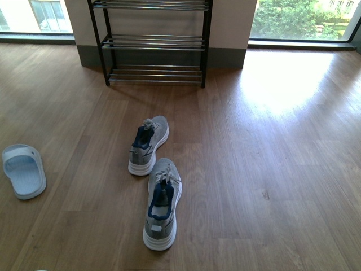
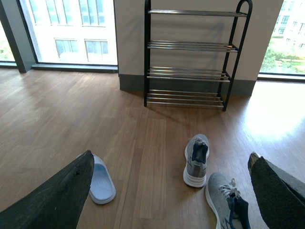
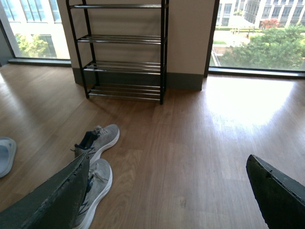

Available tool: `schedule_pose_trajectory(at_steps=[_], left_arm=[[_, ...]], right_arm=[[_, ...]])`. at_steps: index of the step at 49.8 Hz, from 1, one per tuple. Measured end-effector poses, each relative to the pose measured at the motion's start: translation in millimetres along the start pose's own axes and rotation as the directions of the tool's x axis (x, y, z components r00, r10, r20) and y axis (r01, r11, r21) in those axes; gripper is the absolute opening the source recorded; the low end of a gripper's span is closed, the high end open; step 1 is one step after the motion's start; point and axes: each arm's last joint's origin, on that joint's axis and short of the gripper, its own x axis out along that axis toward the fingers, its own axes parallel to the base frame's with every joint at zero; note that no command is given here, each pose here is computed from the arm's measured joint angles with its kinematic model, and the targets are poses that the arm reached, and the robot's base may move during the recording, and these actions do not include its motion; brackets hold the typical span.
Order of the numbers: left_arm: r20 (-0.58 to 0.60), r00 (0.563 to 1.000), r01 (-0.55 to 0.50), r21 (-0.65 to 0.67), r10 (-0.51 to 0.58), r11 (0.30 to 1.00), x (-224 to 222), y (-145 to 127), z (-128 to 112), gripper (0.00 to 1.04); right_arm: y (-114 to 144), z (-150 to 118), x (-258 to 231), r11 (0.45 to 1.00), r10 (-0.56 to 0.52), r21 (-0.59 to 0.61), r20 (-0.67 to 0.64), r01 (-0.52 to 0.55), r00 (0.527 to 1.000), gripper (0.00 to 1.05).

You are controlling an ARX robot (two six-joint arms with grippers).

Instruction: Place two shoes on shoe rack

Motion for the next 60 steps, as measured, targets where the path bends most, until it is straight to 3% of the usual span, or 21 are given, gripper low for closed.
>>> schedule_pose_trajectory(at_steps=[60], left_arm=[[0.0,1.0,0.0,0.0,0.0,1.0,0.0,0.0,0.0,0.95]], right_arm=[[0.0,-0.1,0.0,1.0,0.001,0.0,-0.001,-0.001,1.0,0.96]])
